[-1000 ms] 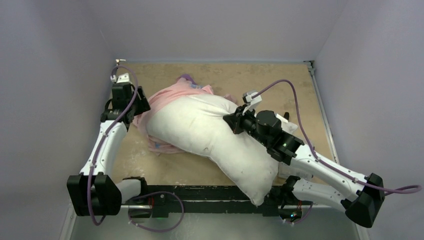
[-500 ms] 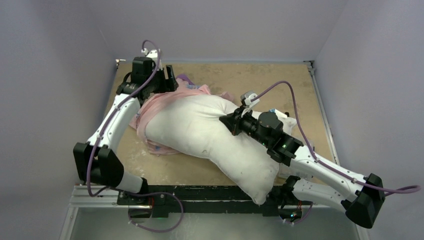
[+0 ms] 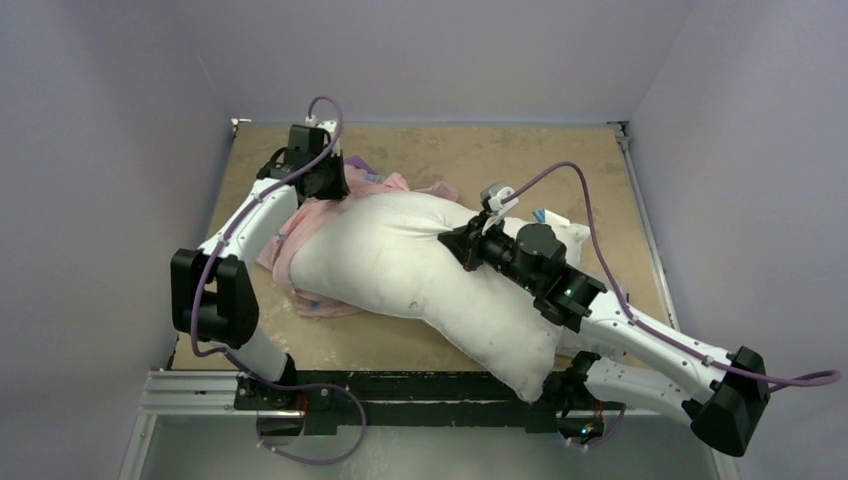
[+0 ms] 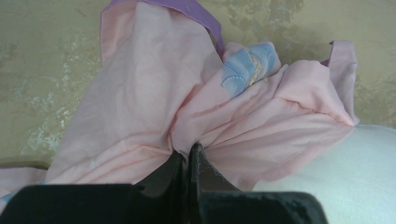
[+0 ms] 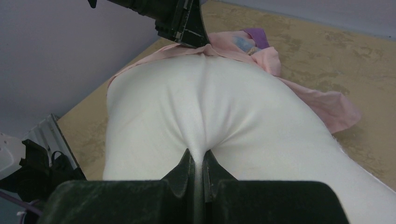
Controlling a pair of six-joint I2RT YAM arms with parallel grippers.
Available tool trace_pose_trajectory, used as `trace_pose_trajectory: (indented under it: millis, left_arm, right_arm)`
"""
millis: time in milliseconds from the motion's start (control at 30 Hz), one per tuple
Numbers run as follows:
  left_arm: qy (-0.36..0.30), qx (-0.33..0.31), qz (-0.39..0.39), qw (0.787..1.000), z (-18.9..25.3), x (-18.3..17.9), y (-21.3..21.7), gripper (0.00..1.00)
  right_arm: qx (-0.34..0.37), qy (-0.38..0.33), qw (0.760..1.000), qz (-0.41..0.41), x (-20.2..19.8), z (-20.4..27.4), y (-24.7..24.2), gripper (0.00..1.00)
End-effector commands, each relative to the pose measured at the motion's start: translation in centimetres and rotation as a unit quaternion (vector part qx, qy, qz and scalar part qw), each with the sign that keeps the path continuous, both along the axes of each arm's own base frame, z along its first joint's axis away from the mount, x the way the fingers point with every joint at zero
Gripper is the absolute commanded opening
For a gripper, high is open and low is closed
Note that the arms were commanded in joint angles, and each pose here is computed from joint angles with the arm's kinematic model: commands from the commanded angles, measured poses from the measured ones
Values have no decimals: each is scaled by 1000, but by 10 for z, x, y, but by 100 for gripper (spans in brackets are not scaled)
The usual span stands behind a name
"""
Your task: Remove the pillowcase from the pillow
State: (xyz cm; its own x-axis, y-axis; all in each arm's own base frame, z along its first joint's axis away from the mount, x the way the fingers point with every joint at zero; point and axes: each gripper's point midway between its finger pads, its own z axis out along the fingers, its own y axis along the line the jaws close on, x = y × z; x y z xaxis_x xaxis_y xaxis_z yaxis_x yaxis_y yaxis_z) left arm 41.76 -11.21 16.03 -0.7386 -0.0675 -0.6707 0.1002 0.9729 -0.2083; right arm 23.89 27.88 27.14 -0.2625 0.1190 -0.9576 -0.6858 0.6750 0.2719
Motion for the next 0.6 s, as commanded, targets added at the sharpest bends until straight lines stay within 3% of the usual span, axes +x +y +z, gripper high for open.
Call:
trace_pose_trajectory:
  millis: [0, 133, 300, 567]
  left_arm:
    - [-19, 55, 142, 988, 3, 4, 88, 0]
    - [-45, 65, 243, 967, 13, 2, 151, 0]
    - [-44, 99, 306, 946, 14, -7, 191, 0]
    - [-42, 121, 398, 908, 20, -28, 248, 0]
  right_arm:
    - [104, -92, 990, -10, -6, 88, -12, 0]
    - [155, -128, 980, -8, -29, 125, -36, 0]
    - [206, -160, 965, -39, -45, 159, -71, 0]
    - [248, -123, 949, -150, -32, 163, -114, 0]
